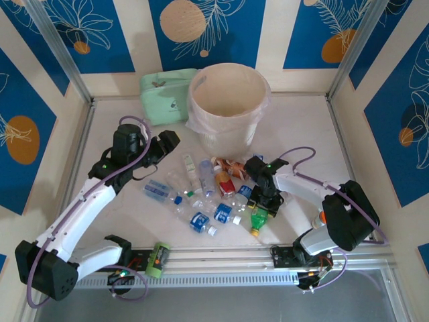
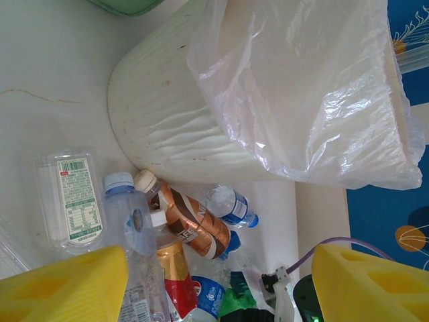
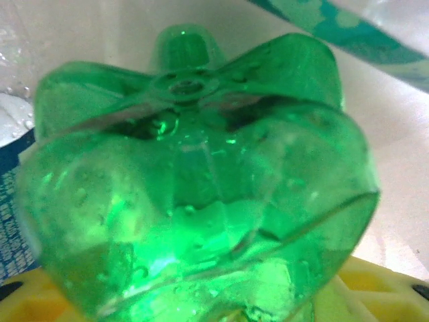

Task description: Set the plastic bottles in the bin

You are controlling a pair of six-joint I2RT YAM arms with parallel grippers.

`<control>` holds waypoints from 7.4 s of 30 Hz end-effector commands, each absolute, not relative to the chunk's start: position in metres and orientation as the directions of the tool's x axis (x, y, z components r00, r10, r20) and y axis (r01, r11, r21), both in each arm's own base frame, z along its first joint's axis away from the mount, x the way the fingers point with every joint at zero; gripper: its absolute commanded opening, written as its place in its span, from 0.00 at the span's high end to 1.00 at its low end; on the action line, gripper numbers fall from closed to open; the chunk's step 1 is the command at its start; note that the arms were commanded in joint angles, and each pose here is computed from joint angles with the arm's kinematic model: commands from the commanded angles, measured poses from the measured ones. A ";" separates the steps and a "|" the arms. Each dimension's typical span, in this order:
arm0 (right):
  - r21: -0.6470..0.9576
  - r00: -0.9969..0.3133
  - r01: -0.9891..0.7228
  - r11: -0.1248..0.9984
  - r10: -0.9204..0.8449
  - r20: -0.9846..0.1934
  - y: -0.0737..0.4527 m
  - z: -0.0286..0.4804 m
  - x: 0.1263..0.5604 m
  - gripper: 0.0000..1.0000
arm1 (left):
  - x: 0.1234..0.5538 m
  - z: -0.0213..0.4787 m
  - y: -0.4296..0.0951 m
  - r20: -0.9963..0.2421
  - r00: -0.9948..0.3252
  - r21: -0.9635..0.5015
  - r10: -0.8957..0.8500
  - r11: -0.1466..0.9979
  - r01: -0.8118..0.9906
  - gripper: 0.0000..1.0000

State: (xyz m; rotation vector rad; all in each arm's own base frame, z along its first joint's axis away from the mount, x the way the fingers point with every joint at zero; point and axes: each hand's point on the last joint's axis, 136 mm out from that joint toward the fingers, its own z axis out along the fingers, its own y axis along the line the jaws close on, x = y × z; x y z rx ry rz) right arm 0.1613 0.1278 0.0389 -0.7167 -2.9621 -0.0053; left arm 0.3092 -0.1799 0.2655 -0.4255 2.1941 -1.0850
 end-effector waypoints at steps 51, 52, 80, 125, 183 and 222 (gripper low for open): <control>0.920 -0.733 -0.322 0.225 0.555 -0.392 0.231 0.480 0.302 0.46 | 0.244 0.452 -0.319 -0.561 -0.796 -0.791 -0.228 -0.138 0.596 0.36; 0.919 -0.731 -0.323 0.225 0.558 -0.393 0.231 0.480 0.303 0.46 | 0.243 0.451 -0.321 -0.561 -0.798 -0.791 -0.222 -0.141 0.595 0.38; 0.842 -0.640 0.042 0.538 0.662 -0.391 0.125 0.413 0.306 0.00 | 0.293 0.437 -0.287 -0.706 -0.644 -0.709 -0.295 0.298 0.640 0.87; 0.658 -0.677 0.441 0.610 0.707 -0.202 0.061 0.238 0.235 0.03 | 0.420 0.396 -0.295 -0.742 -0.652 -0.573 -0.153 0.649 0.500 0.31; 0.038 -0.865 0.497 0.867 0.499 -0.052 0.071 0.082 0.251 0.02 | 0.287 0.264 -0.228 -0.477 -0.808 -0.774 -0.347 0.601 0.200 0.22; -0.134 -0.903 0.419 0.898 0.428 0.044 0.078 0.054 0.242 0.01 | 0.290 0.271 -0.234 -0.469 -0.809 -0.793 -0.354 0.573 0.209 0.24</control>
